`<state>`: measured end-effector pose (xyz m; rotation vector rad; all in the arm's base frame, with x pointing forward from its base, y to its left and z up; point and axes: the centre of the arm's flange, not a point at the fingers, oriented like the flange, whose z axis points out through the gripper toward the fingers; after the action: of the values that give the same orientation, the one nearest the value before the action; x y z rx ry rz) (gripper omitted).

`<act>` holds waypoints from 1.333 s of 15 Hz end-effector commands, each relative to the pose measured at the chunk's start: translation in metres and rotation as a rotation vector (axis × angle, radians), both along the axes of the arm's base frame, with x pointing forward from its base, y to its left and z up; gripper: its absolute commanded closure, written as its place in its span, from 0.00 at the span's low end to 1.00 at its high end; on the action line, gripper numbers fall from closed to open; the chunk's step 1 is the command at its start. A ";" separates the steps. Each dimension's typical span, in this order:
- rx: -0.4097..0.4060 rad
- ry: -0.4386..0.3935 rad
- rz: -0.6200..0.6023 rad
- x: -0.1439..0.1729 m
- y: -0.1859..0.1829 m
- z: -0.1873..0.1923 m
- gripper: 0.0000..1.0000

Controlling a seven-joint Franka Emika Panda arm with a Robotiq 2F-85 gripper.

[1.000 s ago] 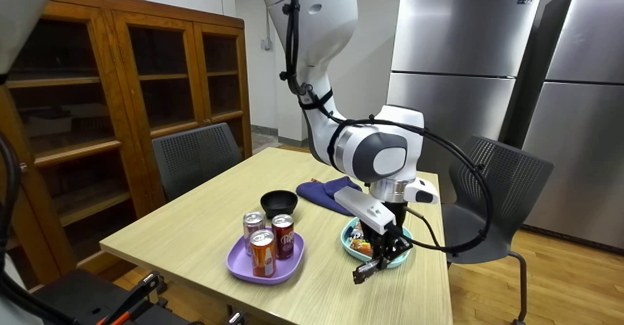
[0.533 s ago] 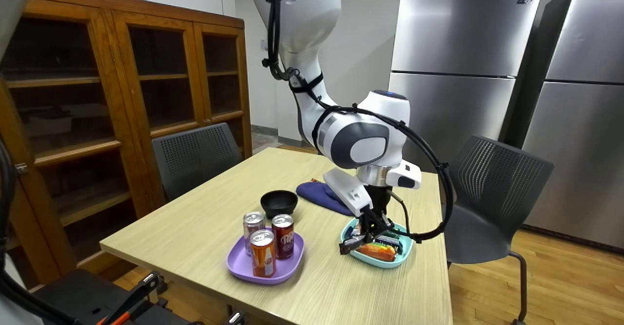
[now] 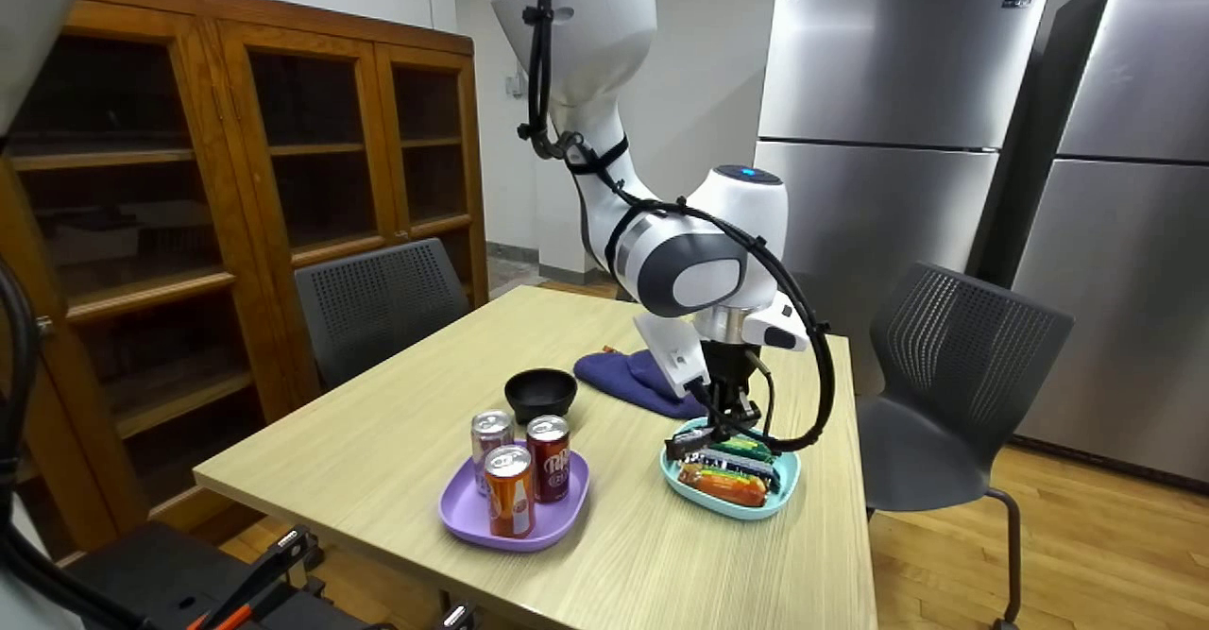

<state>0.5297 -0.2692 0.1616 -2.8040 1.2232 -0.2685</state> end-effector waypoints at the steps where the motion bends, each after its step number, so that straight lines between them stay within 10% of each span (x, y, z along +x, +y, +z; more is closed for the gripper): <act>1: -0.011 -0.034 -0.114 0.026 -0.006 -0.012 0.96; 12: -0.009 -0.047 -0.320 0.051 -0.014 -0.043 0.96; 13: -0.011 -0.041 -0.320 0.051 -0.014 -0.044 0.57; 20: -0.001 -0.068 -0.304 0.049 -0.014 -0.020 0.12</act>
<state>0.5766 -0.2851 0.1226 -2.6011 1.6330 -0.3652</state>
